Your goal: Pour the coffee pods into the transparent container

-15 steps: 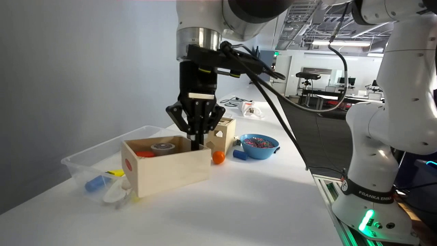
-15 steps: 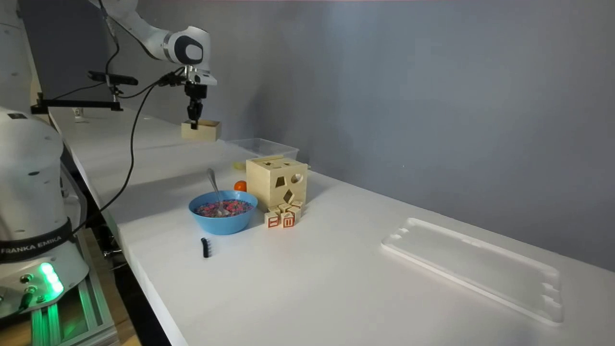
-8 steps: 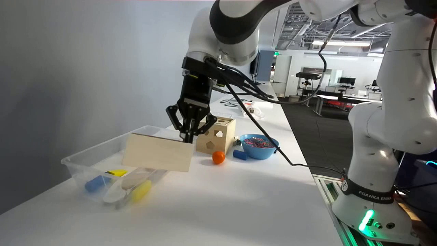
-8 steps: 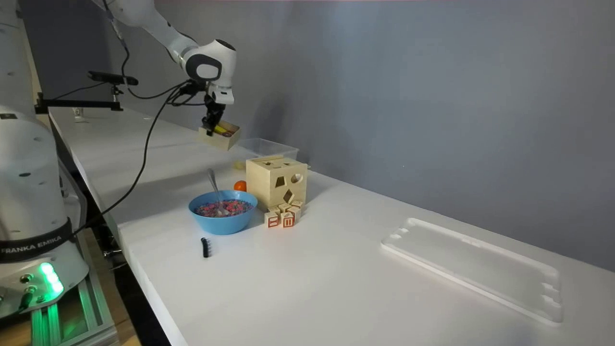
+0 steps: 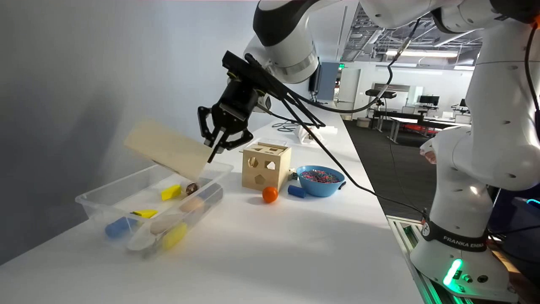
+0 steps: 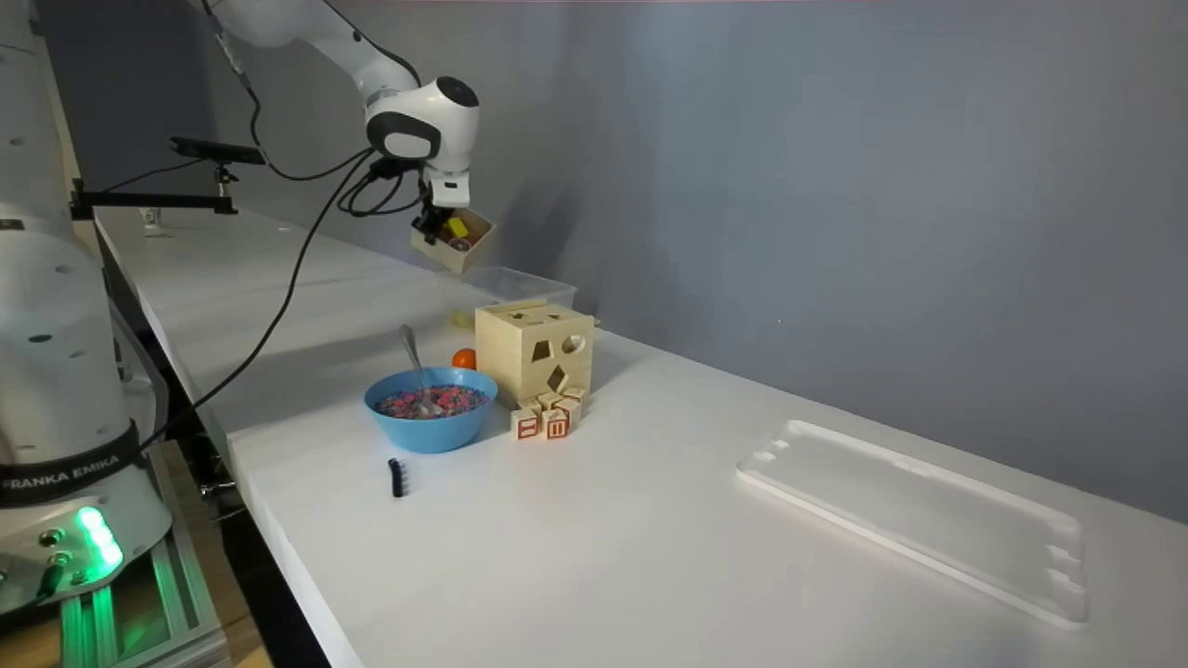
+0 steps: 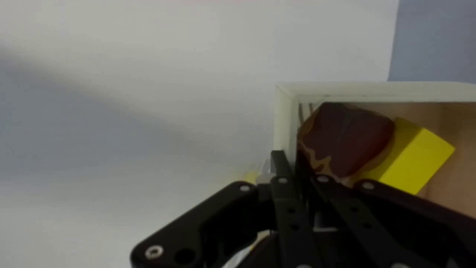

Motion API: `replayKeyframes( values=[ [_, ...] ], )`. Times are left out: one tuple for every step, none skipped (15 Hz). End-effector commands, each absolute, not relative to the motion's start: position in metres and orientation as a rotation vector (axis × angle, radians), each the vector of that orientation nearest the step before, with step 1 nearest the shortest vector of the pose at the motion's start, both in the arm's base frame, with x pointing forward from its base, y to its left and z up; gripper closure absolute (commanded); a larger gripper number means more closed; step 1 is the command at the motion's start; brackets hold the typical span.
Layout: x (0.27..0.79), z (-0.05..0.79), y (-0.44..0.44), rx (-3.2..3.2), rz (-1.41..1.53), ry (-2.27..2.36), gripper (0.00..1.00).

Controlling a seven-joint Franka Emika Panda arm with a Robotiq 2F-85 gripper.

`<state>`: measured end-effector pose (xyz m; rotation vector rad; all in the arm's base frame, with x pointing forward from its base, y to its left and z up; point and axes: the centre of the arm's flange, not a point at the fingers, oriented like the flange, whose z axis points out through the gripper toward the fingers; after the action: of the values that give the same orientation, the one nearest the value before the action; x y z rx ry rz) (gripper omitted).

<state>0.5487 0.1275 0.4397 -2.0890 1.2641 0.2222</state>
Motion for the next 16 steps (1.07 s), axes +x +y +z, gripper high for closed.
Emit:
replayKeyframes(
  values=[
    [0.564,0.443,0.114,-1.947,0.219,1.125,0.98],
    [0.569,0.441,0.113,-1.916,0.226,1.082,0.98],
    [0.573,0.440,0.113,-1.897,0.246,1.038,0.98],
    [0.575,0.437,0.115,-1.894,0.276,0.987,0.98],
    [0.574,0.433,0.121,-1.972,0.317,0.961,0.98],
    [0.561,0.436,0.117,-1.946,0.260,1.034,0.94],
    [0.562,0.431,0.119,-1.955,0.289,1.010,0.94],
    [0.564,0.427,0.121,-1.959,0.303,1.000,0.94],
    [0.565,0.424,0.122,-1.962,0.307,0.997,0.94],
    [0.568,0.424,0.127,-1.900,0.402,0.964,0.98],
    [0.571,0.424,0.125,-1.847,0.461,0.947,0.98],
    [0.573,0.422,0.121,-1.812,0.499,0.939,0.98],
    [0.577,0.419,0.113,-1.769,0.542,0.939,0.98],
    [0.578,0.418,0.105,-1.726,0.581,0.946,0.98],
    [0.580,0.416,0.097,-1.681,0.614,0.961,0.98],
    [0.582,0.414,0.090,-1.633,0.640,0.977,0.98]
  ],
)
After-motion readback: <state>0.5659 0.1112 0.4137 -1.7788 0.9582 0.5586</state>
